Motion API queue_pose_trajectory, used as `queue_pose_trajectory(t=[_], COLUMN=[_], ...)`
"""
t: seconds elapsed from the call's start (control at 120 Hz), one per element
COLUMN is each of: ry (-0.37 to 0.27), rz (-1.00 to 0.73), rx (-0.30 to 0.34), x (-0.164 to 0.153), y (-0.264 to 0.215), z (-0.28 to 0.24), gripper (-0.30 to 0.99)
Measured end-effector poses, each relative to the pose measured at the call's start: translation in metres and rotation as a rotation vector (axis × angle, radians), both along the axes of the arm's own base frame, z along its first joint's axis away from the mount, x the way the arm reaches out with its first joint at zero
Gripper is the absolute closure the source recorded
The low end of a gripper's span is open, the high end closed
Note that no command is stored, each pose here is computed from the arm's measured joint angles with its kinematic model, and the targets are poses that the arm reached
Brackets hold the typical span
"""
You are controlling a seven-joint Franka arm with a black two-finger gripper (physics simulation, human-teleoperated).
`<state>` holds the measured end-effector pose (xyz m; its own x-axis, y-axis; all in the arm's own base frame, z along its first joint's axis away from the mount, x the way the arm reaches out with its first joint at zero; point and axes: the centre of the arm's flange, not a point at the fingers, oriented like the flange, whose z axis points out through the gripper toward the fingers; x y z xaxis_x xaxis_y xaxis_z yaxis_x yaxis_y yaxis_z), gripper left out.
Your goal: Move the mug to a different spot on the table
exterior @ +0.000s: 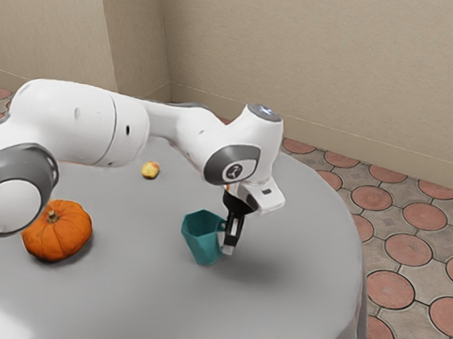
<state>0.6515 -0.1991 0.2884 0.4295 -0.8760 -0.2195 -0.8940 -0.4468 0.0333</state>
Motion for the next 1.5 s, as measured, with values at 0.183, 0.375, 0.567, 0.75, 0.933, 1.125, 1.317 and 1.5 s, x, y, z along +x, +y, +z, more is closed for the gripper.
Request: queue_pose_trajectory(t=[0.183,0.375,0.567,0.75,0.933,1.125,1.317,1.5], ry=[0.075,0.148,0.19,0.185,0.162,0.134,0.152,0.174], rz=[0.069,0.105,0.164,0.186,0.19,0.209,0.204,0.197], rx=[0.081,0.206,0.265,0.294,0.299,0.295,0.293,0.29], x=[-0.008,-0.015,0.004,0.023,0.039,0.059,0.064,0.063], y=[0.029,0.061,0.101,0.125,0.131,0.145,0.143,0.139], z=[0.023,0.039,0.033,0.033,0.034,0.027,0.003,-0.016], gripper=[0.66,0.66,0.66,0.67,0.72,0.73,0.74,0.74])
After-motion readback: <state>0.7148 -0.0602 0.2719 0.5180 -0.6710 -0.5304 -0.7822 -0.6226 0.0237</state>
